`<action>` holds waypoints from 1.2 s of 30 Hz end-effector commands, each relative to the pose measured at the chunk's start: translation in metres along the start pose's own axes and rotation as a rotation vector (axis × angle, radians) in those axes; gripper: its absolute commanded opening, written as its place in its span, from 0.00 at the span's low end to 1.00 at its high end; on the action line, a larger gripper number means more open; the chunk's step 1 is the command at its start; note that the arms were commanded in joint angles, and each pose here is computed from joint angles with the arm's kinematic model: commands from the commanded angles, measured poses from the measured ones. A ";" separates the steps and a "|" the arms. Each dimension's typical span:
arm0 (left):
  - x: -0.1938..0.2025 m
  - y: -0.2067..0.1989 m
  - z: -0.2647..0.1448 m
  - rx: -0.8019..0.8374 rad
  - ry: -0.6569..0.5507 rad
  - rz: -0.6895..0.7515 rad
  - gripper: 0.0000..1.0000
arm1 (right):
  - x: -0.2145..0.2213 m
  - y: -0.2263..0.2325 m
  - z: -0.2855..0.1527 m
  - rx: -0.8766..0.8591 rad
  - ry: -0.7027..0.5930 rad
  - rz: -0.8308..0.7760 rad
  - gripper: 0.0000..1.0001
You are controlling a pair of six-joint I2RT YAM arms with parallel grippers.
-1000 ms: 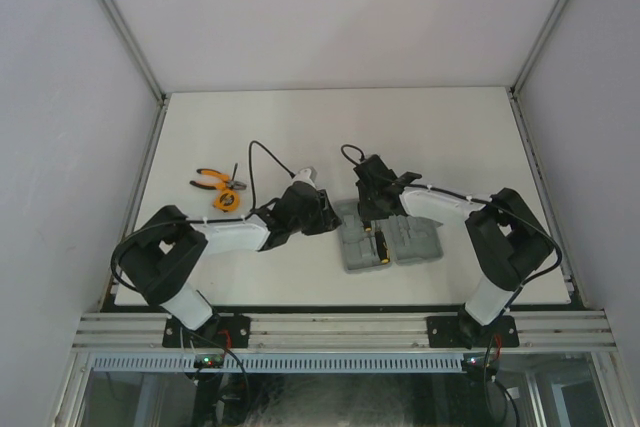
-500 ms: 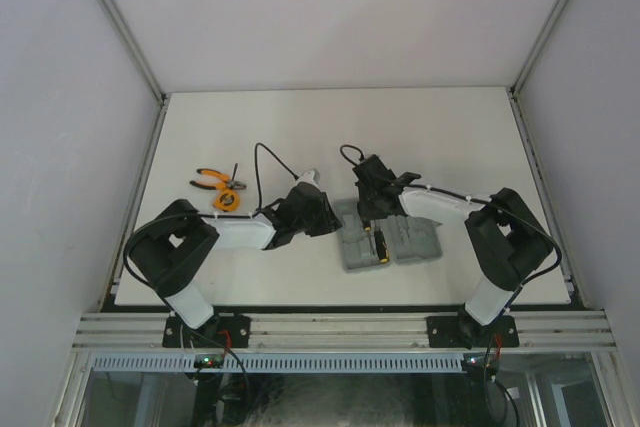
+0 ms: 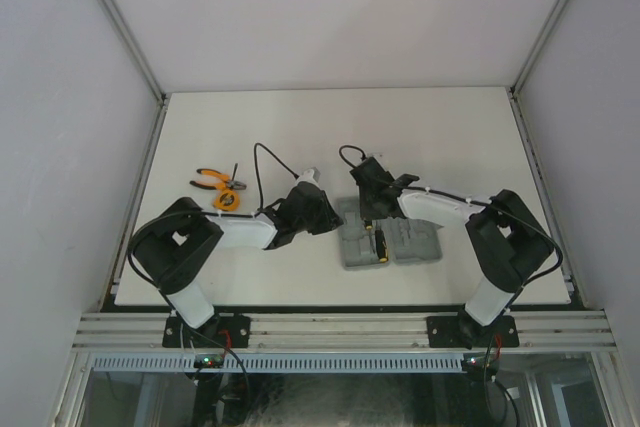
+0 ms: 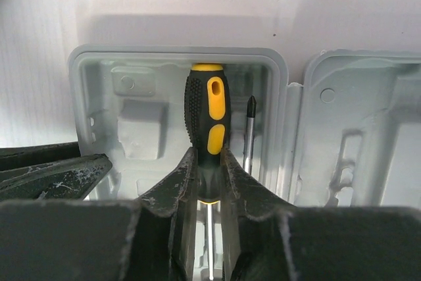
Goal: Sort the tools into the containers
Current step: Place the screwdriver in the storage box.
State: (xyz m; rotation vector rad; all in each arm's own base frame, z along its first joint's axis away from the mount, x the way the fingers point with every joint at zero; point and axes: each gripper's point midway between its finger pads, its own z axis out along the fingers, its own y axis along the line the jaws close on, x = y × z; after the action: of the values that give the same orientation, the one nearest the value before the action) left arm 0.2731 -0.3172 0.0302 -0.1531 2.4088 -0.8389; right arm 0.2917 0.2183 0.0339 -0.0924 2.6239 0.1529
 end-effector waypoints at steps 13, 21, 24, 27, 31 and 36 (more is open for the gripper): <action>0.012 0.006 -0.001 0.000 0.030 0.000 0.08 | -0.027 0.018 -0.005 -0.069 -0.111 0.031 0.11; 0.011 0.007 -0.004 -0.005 0.018 -0.015 0.08 | -0.028 0.015 -0.025 -0.055 -0.138 0.009 0.14; 0.009 0.009 -0.007 -0.019 0.011 -0.028 0.08 | -0.021 0.015 -0.031 -0.066 -0.127 0.013 0.15; 0.007 0.013 -0.011 -0.044 -0.002 -0.049 0.06 | -0.009 0.017 -0.033 -0.077 -0.097 0.009 0.16; 0.007 0.020 -0.017 -0.083 -0.022 -0.095 0.00 | 0.002 0.022 -0.033 -0.090 -0.075 0.007 0.17; 0.008 0.040 -0.031 -0.154 -0.074 -0.183 0.00 | 0.006 0.030 -0.037 -0.124 -0.069 0.007 0.17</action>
State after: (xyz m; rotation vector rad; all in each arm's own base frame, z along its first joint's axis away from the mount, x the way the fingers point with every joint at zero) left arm 0.2634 -0.2977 0.0301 -0.3085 2.4071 -0.8053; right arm 0.2674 0.2322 0.0502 -0.1330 2.5790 0.2392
